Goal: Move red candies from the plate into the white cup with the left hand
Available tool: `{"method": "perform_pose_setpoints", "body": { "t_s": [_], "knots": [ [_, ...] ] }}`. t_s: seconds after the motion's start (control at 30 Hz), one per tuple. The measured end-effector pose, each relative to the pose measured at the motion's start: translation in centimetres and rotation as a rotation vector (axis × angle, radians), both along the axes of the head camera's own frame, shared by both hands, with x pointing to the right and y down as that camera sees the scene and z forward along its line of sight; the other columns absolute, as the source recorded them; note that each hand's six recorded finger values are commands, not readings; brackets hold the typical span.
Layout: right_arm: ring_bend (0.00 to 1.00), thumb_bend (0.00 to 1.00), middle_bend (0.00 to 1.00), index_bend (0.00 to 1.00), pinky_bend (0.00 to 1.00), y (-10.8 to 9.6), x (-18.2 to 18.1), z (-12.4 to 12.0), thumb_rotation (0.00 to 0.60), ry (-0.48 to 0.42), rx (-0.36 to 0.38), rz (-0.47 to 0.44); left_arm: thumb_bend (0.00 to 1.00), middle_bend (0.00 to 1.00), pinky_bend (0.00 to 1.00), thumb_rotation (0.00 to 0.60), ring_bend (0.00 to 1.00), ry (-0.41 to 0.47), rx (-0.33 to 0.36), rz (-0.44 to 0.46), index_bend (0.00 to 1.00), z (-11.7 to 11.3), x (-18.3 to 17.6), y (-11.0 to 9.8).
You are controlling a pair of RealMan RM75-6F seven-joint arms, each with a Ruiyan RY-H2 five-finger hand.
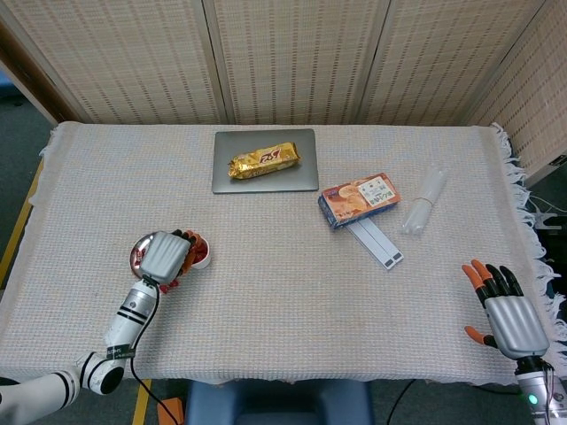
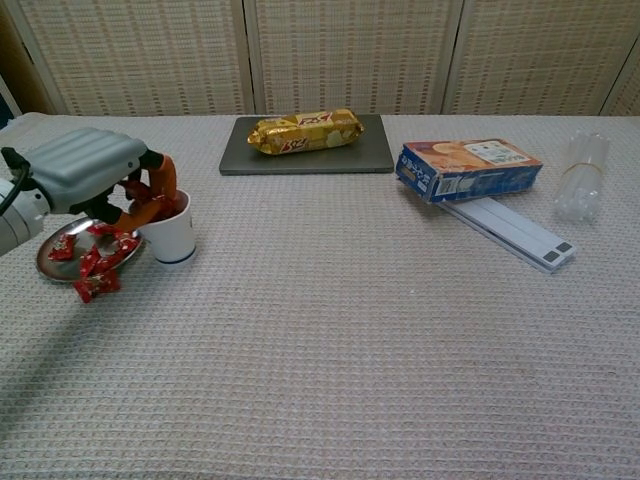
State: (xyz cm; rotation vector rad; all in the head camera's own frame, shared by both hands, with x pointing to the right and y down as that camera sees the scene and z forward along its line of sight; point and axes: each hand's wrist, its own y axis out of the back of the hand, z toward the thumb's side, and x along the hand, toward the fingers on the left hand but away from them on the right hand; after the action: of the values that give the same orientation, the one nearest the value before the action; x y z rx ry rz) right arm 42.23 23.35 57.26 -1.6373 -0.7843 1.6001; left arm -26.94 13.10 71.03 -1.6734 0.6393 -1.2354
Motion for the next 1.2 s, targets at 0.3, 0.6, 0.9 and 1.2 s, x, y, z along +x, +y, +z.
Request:
{"method": "perform_pose_setpoints", "body": {
  "t_s": [0.3,0.6,0.9,1.2],
  "knots": [
    [0.0,0.06,0.0,0.0,0.0,0.0,0.0,0.0,0.6,-0.002,-0.001,-0.001,0.41,0.23,1.0,0.6,0.33,0.04,0.002,0.016,0.29,-1.2,0.3,0.2],
    [0.0,0.06,0.0,0.0,0.0,0.0,0.0,0.0,0.6,-0.001,0.002,0.001,0.4,0.24,1.0,0.6,0.33,0.082,0.017,0.007,0.23,-2.2,0.2,0.5],
    [0.0,0.06,0.0,0.0,0.0,0.2,-0.1,-0.4,0.6,-0.013,0.005,-0.006,0.4,0.36,1.0,0.6,0.53,0.14,0.066,-0.058,0.32,-4.5,-5.0,5.0],
    [0.0,0.06,0.0,0.0,0.0,0.5,-0.5,-0.3,0.6,-0.021,0.0,-0.024,0.4,0.44,1.0,0.6,0.61,0.075,-0.028,-0.105,0.34,-2.2,-9.1,10.2]
  ]
}}
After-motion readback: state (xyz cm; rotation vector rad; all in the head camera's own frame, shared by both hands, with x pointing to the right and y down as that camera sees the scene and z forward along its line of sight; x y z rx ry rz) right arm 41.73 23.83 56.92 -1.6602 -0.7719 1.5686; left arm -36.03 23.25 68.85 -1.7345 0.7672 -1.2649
